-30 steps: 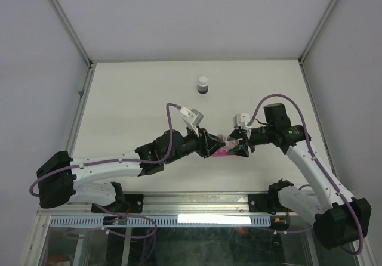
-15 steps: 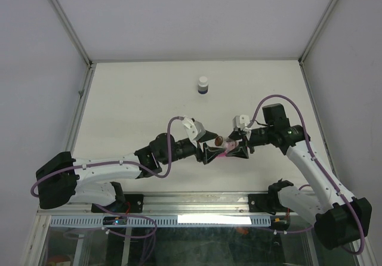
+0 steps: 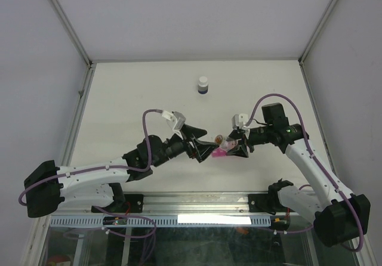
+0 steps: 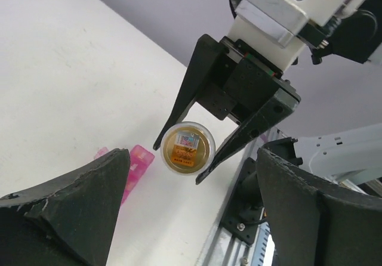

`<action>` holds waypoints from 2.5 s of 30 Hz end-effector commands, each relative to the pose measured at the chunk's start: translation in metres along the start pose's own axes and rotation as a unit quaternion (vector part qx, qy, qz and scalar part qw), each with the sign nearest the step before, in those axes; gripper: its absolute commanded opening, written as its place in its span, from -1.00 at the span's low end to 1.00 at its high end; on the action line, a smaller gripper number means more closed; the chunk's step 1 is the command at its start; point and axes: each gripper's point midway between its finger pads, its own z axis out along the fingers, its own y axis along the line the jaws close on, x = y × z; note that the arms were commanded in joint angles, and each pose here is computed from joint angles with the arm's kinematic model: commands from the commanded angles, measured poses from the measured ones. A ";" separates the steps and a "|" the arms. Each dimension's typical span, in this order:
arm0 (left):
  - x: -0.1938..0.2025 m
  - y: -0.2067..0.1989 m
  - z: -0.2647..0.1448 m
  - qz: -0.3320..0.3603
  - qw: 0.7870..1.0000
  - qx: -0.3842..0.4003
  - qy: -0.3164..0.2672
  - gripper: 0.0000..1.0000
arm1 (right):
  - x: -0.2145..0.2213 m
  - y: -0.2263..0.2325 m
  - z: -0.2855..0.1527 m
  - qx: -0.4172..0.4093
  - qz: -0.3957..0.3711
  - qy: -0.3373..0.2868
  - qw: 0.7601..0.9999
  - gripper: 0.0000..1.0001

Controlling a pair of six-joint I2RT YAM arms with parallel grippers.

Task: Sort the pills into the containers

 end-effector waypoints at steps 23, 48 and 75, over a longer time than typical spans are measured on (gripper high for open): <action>0.017 -0.006 0.046 -0.044 0.997 -0.019 0.066 -0.87 | -0.007 -0.006 0.000 0.005 -0.018 -0.006 1.000 -1.00; 0.011 0.104 0.006 0.028 0.977 -0.190 0.095 -1.00 | -0.030 -0.014 -0.023 0.057 -0.020 -0.044 0.997 1.00; -0.058 0.346 -0.032 0.085 0.842 -0.476 0.240 -1.00 | -0.013 -0.043 -0.025 0.121 0.015 -0.017 0.992 0.98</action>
